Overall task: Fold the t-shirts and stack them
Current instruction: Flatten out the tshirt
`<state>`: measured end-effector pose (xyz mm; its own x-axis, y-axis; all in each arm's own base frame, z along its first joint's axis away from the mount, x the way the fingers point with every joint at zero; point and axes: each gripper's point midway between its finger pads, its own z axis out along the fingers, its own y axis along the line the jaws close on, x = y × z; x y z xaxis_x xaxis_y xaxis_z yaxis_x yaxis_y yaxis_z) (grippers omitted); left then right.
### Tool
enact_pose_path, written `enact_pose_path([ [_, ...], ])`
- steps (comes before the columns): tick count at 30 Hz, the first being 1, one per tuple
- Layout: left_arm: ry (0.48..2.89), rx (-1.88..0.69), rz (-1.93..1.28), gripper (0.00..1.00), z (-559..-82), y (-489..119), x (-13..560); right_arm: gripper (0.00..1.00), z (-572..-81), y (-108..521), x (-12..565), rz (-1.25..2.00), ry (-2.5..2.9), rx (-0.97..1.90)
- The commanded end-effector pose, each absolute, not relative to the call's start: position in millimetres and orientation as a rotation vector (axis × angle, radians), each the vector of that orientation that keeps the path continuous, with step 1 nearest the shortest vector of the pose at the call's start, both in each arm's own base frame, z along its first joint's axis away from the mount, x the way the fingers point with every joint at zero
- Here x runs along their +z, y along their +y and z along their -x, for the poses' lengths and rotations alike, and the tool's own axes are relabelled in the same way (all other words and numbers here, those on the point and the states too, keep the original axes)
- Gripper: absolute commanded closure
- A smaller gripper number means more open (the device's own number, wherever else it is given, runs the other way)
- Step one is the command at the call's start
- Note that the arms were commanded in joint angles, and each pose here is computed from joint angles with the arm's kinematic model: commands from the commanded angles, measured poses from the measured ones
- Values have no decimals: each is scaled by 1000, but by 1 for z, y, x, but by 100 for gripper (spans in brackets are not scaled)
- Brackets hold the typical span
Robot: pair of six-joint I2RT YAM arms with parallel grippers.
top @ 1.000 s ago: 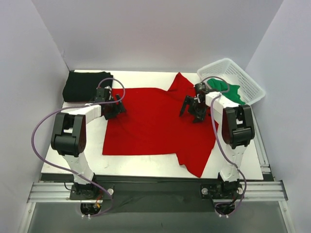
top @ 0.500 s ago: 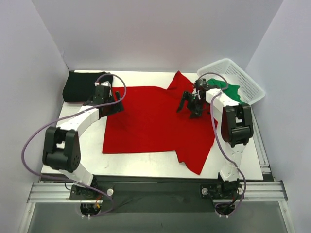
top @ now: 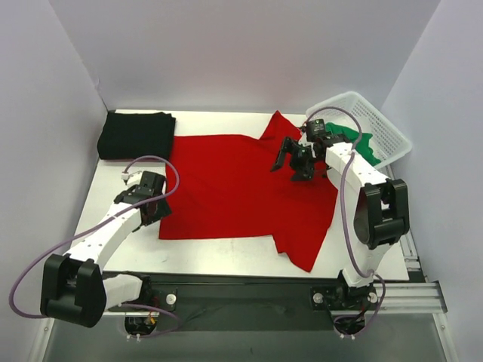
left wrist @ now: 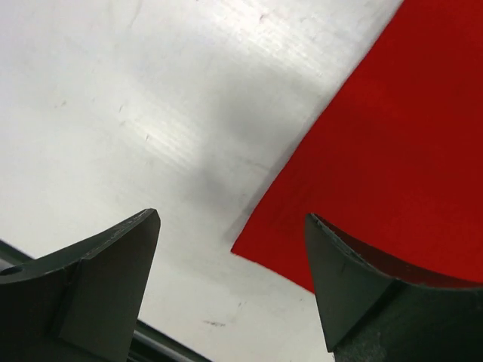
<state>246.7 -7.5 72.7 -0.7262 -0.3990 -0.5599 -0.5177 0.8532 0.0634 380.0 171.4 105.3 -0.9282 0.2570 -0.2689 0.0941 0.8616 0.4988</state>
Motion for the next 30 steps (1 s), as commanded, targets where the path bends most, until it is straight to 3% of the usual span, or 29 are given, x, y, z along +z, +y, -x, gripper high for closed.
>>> enact_pose_path([
  [1, 2440, 308, 823, 12, -226, -1, 77, 18, -359, 174, 118, -271, 2716, 710],
  [6, 2497, 242, 890, 18, -200, -9, 52, 19, -336, 165, 111, -277, 2738, 640],
  [16, 2495, 95, 916, 29, -199, -25, 34, 22, -305, 151, 90, -272, 2788, 525],
  [30, 2470, 35, 911, 32, -200, -29, 20, 25, -278, 143, 84, -187, 2774, 394],
])
